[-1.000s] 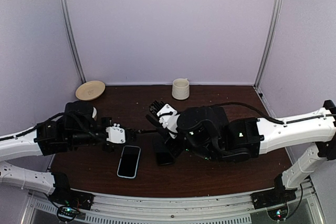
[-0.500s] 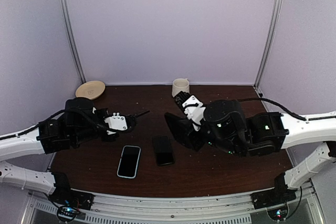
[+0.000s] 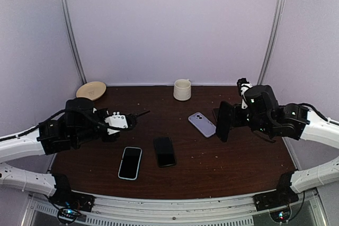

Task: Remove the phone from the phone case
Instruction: Place the phone case at the center of the board.

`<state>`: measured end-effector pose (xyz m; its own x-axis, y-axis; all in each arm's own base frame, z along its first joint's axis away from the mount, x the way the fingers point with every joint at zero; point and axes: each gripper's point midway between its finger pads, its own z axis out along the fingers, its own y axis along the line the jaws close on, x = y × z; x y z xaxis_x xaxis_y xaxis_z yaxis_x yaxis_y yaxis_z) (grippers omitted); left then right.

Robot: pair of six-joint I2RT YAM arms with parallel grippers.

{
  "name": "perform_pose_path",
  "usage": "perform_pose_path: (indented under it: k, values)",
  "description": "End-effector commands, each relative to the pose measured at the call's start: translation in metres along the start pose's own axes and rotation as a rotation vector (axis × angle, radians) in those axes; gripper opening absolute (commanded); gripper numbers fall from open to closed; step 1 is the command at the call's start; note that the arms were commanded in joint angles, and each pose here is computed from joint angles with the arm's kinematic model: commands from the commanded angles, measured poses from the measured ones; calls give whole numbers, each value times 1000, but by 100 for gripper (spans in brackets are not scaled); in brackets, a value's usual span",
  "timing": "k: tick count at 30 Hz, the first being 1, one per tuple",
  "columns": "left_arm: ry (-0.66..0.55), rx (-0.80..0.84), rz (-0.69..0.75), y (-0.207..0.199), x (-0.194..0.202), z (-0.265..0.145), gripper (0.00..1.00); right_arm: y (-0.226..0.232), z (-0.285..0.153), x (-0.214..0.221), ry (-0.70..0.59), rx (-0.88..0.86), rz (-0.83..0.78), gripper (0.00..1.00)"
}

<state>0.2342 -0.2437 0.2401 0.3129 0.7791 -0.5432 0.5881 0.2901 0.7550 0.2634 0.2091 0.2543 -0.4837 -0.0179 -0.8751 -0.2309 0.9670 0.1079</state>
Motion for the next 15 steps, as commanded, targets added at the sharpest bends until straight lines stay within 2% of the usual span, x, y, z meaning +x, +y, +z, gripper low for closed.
perform_pose_path:
  k: [1, 6, 15]
  values:
    - [-108, -112, -65, 39, -31, -10, 0, -35, 4, 22, 51, 55, 241, 0]
    - [-112, -113, -68, 40, -32, -11, 0, -62, 22, 44, 78, 103, 428, 0]
    - [-113, -110, -68, 40, -32, -11, 0, -87, 50, 65, 29, 124, 728, 0]
